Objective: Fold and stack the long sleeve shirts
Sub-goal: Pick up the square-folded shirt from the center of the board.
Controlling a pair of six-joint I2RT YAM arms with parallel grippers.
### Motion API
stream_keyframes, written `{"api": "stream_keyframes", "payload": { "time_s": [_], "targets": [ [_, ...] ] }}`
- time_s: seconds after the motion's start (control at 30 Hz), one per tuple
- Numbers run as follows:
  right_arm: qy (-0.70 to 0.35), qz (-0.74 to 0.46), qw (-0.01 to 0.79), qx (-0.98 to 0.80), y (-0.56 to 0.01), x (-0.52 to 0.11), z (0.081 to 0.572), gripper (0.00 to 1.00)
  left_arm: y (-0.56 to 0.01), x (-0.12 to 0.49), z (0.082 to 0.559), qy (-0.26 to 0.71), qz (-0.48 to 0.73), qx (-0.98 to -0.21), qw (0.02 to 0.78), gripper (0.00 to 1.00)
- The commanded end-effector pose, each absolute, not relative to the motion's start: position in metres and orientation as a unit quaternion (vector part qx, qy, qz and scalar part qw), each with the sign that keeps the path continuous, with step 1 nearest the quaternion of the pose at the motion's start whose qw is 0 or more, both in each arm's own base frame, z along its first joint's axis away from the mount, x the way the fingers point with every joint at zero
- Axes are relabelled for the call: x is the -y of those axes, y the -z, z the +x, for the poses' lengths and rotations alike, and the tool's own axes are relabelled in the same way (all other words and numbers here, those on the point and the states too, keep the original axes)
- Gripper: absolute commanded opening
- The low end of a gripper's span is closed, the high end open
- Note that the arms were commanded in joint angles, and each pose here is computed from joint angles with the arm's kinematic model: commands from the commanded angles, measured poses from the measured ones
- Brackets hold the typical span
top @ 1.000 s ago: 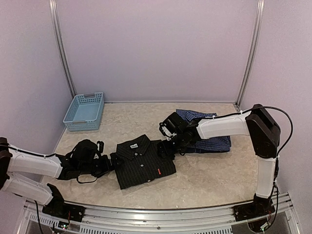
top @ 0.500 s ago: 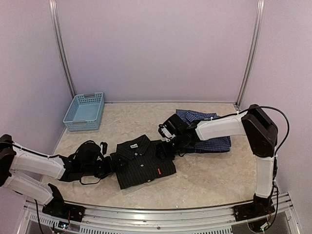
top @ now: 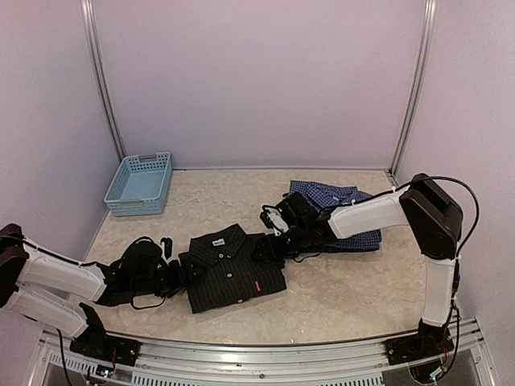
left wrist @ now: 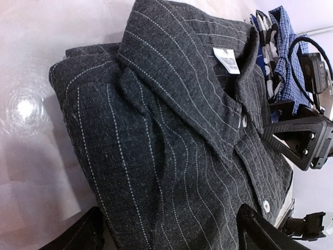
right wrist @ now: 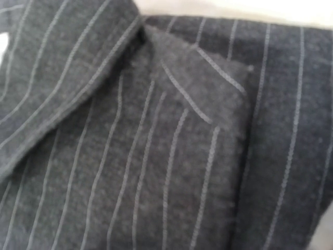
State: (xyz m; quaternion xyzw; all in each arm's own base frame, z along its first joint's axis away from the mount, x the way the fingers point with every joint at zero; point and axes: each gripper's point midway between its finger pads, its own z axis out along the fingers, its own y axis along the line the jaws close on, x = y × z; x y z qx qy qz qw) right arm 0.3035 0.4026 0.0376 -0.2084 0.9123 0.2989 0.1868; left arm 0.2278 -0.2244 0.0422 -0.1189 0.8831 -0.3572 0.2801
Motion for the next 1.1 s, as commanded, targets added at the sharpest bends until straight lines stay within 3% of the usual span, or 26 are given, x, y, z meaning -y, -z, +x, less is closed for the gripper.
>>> {"api": "stream_keyframes", "payload": {
  "time_s": [0.0,0.17,0.47,0.7,1.07],
  "targets": [
    [-0.311,-0.193,0.105,-0.925,-0.008,-0.396,0.256,0.73,-0.008,0.197,0.209,0.294,-0.141,-0.911,0.252,0.81],
    [-0.318,-0.160,0.110,-0.928,-0.014,-0.385,0.237,0.72,-0.009,0.187,0.209,0.260,-0.133,-0.920,0.261,0.80],
    [-0.252,-0.096,0.142,-0.952,-0.021,-0.337,0.233,0.79,-0.004,0.183,0.204,0.248,-0.127,-0.926,0.256,0.81],
    [-0.295,-0.094,0.097,-0.946,-0.004,-0.359,0.226,0.79,-0.005,0.188,0.204,0.250,-0.121,-0.926,0.257,0.80],
    [-0.408,-0.085,0.049,-0.908,-0.003,-0.410,0.213,0.64,-0.003,0.198,0.199,0.259,-0.109,-0.923,0.261,0.76]
  ]
}}
